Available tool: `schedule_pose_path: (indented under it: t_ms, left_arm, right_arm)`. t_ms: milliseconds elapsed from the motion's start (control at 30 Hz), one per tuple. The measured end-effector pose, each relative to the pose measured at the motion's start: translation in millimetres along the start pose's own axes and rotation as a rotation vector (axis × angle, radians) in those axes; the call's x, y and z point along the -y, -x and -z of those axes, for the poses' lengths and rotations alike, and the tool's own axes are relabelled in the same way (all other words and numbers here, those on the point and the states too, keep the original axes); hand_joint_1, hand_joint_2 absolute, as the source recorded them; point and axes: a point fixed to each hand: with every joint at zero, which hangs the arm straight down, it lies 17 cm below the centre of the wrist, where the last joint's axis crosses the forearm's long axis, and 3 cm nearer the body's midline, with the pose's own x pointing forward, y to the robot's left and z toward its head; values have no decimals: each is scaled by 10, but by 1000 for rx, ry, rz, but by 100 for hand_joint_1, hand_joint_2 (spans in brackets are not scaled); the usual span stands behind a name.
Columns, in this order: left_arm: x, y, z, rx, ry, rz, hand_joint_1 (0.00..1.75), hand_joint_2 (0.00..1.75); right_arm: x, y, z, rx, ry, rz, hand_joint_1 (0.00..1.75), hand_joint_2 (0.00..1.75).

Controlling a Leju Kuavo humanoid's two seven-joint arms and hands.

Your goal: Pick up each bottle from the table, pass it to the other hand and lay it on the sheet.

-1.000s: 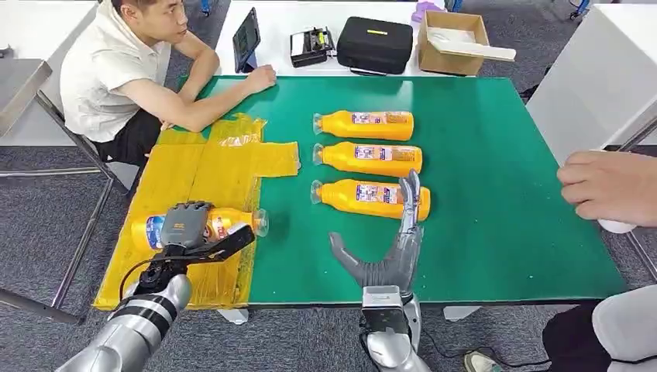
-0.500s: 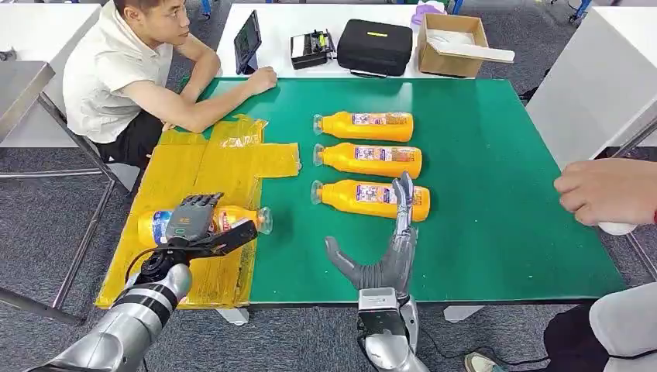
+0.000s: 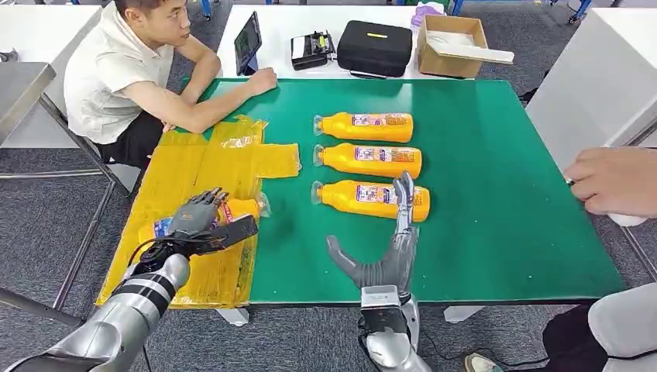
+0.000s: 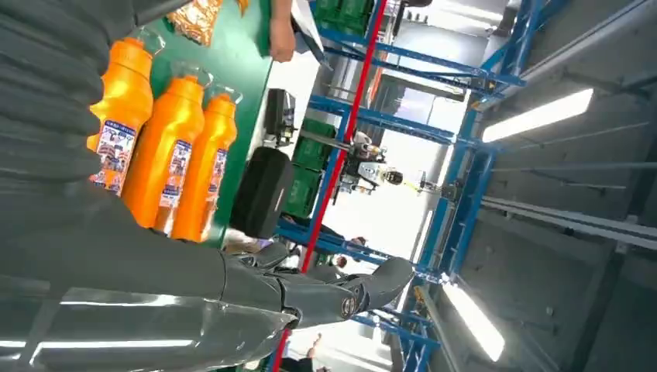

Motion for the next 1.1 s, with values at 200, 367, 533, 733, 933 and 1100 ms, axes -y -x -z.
schedule_pose_path:
  t_ms: [200,367,533,733,933,1100]
  left_arm:
    - [3,-38,-1,22,2,-23,0,175]
    - [-81,-197,-22,97,-82,-78,0,175]
    - [-69,-449,-145,167,-171,-162,0,175]
    - [-135,-528,-223,190,-237,-167,0,175]
    - [-385,-732,-496,238,-442,-149,0,175]
    - [-569,-973,-821,298,-585,-141,0,175]
  right_arm:
    - [9,19,-7,-4,0,1,0,175]
    - [-106,-42,-40,61,-75,-103,0,175]
    - [-209,318,-195,73,-242,-419,0,175]
    - [-94,602,-265,-2,-255,-494,0,175]
    - [92,862,-309,-83,-258,-575,0,175]
    - [171,922,-384,-122,-244,-555,0,175]
